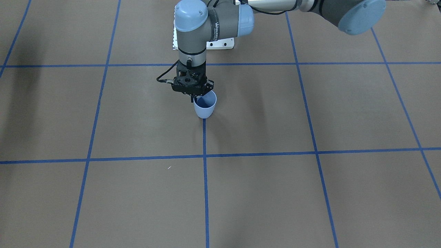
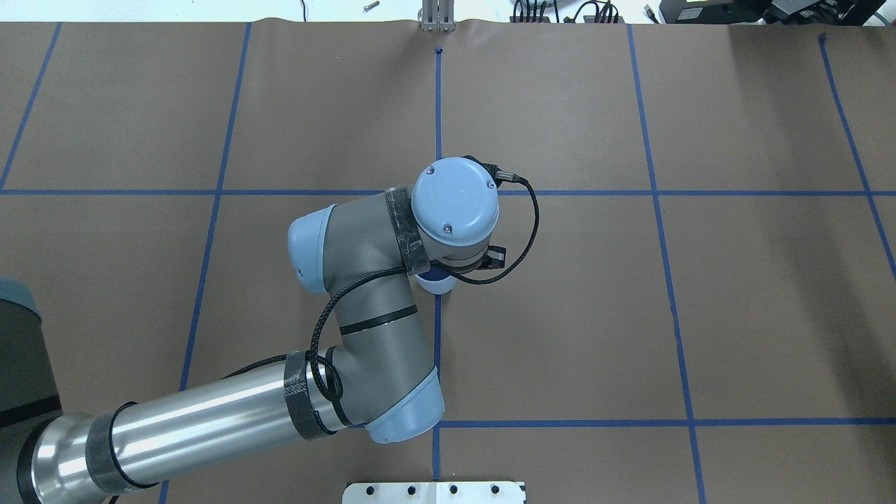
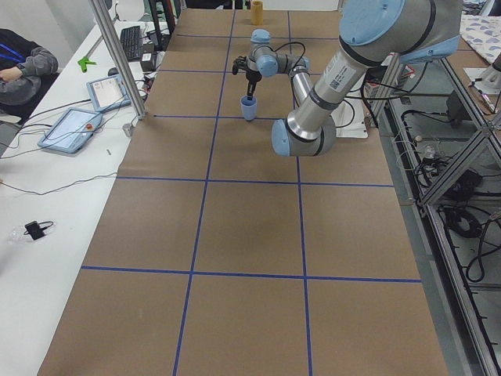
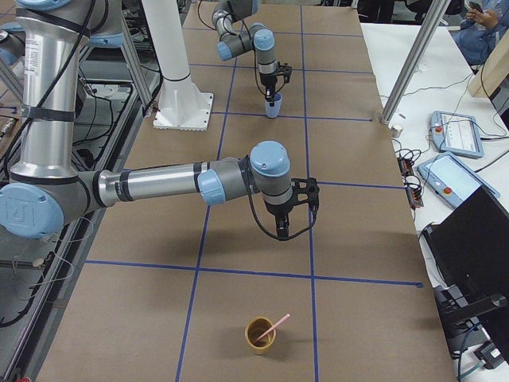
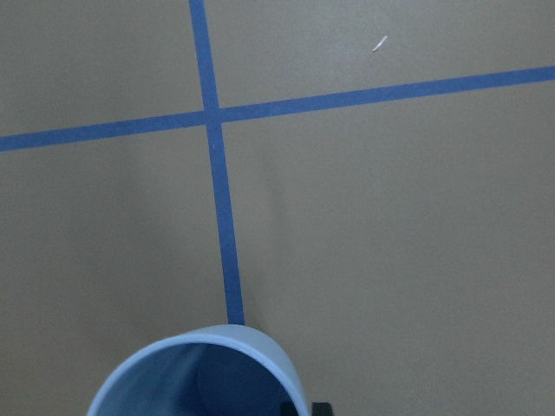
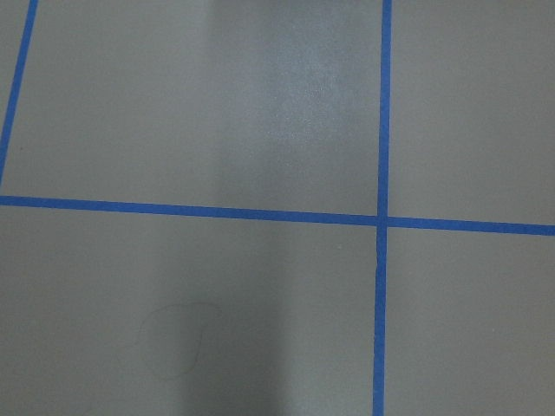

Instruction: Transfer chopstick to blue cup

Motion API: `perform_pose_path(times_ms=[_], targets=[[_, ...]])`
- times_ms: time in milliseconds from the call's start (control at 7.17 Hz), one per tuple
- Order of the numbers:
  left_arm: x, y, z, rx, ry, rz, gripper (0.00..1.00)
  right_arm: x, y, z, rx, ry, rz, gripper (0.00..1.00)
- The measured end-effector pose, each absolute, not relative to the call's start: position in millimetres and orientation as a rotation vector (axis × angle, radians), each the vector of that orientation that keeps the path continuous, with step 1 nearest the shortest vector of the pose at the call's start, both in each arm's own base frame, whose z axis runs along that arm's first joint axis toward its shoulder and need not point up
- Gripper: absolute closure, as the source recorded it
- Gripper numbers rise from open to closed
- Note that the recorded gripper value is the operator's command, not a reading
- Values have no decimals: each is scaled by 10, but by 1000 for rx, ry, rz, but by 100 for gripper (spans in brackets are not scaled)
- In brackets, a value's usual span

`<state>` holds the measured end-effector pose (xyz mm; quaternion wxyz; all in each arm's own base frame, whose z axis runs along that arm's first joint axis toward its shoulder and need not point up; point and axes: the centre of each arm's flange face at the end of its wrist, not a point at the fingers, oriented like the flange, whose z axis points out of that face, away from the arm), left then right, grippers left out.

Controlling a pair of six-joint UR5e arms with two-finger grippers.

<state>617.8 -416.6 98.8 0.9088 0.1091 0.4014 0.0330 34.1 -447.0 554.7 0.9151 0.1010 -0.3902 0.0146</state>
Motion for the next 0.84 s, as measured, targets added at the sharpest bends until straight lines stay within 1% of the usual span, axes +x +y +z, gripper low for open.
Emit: perform_pose_path(times_ms=[139, 418, 837], targets=[[6175, -4159, 980, 227, 830, 71, 2, 340, -4475, 5542, 208, -805, 30, 0], [6142, -4149, 924, 237, 840, 78, 2, 337, -4478, 5541, 208, -808, 29, 0], [5715, -4146, 570, 295, 896, 108, 1, 328, -4472, 5539, 205, -822, 26, 0]])
